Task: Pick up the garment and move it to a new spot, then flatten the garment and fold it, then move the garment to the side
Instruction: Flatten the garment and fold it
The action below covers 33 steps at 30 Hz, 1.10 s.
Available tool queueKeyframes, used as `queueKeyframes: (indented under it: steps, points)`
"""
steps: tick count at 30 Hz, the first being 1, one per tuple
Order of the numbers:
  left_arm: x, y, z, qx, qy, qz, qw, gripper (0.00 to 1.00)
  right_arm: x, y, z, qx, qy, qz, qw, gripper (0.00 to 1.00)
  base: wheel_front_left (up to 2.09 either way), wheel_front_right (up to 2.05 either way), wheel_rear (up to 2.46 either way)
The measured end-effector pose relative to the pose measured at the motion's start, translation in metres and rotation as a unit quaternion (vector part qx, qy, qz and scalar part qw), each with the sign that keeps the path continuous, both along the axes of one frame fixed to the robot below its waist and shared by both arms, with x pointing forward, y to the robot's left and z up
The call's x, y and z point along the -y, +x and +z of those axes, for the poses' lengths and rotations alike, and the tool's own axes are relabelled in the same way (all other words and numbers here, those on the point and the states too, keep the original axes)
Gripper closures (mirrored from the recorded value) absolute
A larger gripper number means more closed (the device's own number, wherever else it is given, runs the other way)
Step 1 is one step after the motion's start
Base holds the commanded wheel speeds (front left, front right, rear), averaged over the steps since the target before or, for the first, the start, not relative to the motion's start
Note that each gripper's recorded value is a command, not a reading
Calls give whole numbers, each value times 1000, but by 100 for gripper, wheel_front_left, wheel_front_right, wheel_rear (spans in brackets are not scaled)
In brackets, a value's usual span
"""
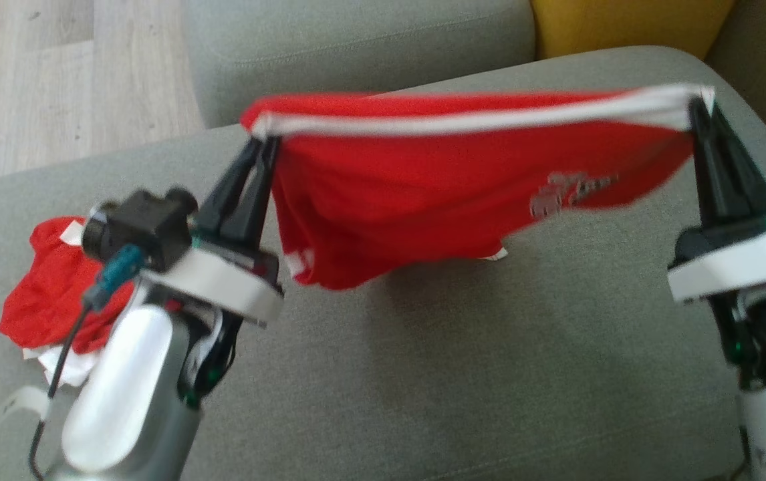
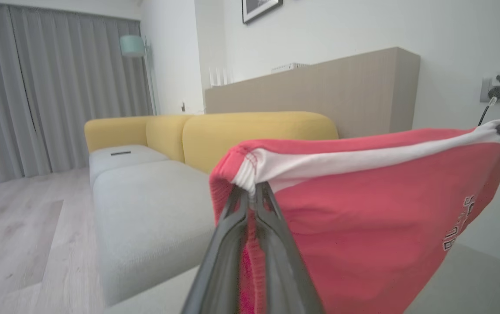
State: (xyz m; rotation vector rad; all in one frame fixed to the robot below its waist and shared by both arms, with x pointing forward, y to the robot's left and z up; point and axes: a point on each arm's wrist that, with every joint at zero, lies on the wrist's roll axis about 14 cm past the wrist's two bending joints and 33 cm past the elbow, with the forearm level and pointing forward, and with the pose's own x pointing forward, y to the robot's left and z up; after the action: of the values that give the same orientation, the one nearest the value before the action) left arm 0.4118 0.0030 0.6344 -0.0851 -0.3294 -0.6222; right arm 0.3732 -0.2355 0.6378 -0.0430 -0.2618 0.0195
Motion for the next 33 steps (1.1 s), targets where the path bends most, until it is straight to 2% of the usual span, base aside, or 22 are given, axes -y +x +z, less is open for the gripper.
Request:
queueKeyframes:
  steps: [4,7,11,16,17,21,25,28,33]
  points:
    - [-3,2,-19,-31,19,-1,999,100,1,4,-16,-31,6,-6,999,100,0,0,0]
    - [1,19,-19,-36,27,-6,999,100,4,22,-18,-43,0,-7,999,100,0,0,0]
    - [15,69,-3,-16,53,-16,998,100,13,75,-3,-45,-58,-4,997,100,0,0,0]
    - [21,151,16,14,85,0,996,100,19,155,20,-29,-97,0,995,100,0,0,0]
    - [21,151,16,14,85,0,996,100,19,155,20,-29,-97,0,995,100,0,0,0]
    - [20,205,30,46,81,18,995,100,29,208,43,11,-120,-15,993,100,0,0,0]
    - [24,234,32,60,59,23,996,100,42,237,55,46,-130,-35,990,100,0,0,0]
    - [32,239,11,39,57,18,997,100,47,247,31,20,-129,-42,991,100,0,0,0]
    - [41,227,-34,-4,79,2,997,100,51,239,-40,-64,-121,-40,990,100,0,0,0]
